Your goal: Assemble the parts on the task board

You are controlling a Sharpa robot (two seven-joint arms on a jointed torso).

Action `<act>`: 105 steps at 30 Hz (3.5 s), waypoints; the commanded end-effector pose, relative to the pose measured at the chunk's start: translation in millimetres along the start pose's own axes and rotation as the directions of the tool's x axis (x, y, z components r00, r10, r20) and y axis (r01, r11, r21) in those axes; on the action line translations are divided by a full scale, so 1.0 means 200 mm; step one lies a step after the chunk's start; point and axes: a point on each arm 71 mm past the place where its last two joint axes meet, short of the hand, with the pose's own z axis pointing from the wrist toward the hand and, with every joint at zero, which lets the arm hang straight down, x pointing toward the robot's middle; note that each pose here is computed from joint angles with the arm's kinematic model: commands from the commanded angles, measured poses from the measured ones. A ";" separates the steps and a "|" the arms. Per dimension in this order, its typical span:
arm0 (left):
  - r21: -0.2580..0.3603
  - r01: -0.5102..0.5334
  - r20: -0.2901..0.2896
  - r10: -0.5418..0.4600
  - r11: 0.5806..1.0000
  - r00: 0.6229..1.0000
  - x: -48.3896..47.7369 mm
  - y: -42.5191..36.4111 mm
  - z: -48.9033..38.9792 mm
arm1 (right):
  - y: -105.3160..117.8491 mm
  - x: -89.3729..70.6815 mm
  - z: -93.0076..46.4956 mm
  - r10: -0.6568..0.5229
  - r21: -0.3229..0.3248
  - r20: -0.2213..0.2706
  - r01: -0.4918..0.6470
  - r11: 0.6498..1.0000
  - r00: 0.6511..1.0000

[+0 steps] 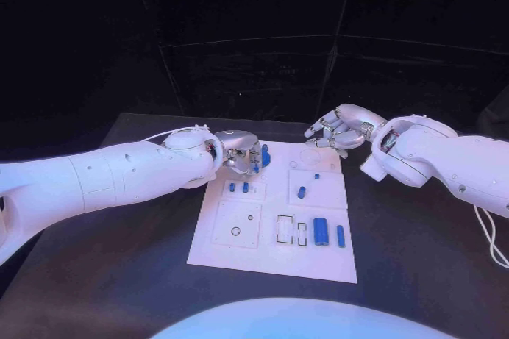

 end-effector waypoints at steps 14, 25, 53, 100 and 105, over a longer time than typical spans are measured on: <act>-0.032 0.024 0.002 -0.024 0.999 1.000 -0.015 0.090 -0.108 | 0.00 -0.01 0.00 -0.001 -0.005 -0.002 0.001 1.000 1.000; -0.053 0.024 -0.030 -0.025 0.998 0.999 -0.005 0.108 -0.102 | 0.00 -0.01 0.00 -0.001 -0.005 -0.003 0.001 1.000 1.000; -0.087 0.018 -0.077 -0.024 0.996 0.997 0.011 0.129 -0.073 | 0.00 0.00 0.00 -0.001 -0.007 -0.006 0.001 1.000 1.000; 0.080 0.764 0.240 -0.756 0.641 0.609 -0.136 0.293 -0.276 | -0.08 0.08 -0.10 -0.560 -0.007 -0.017 0.560 0.828 0.828; 0.211 0.878 0.259 -0.891 0.430 0.374 -0.156 0.266 -0.310 | -0.08 0.14 -0.11 -0.609 -0.023 -0.029 0.609 0.793 0.793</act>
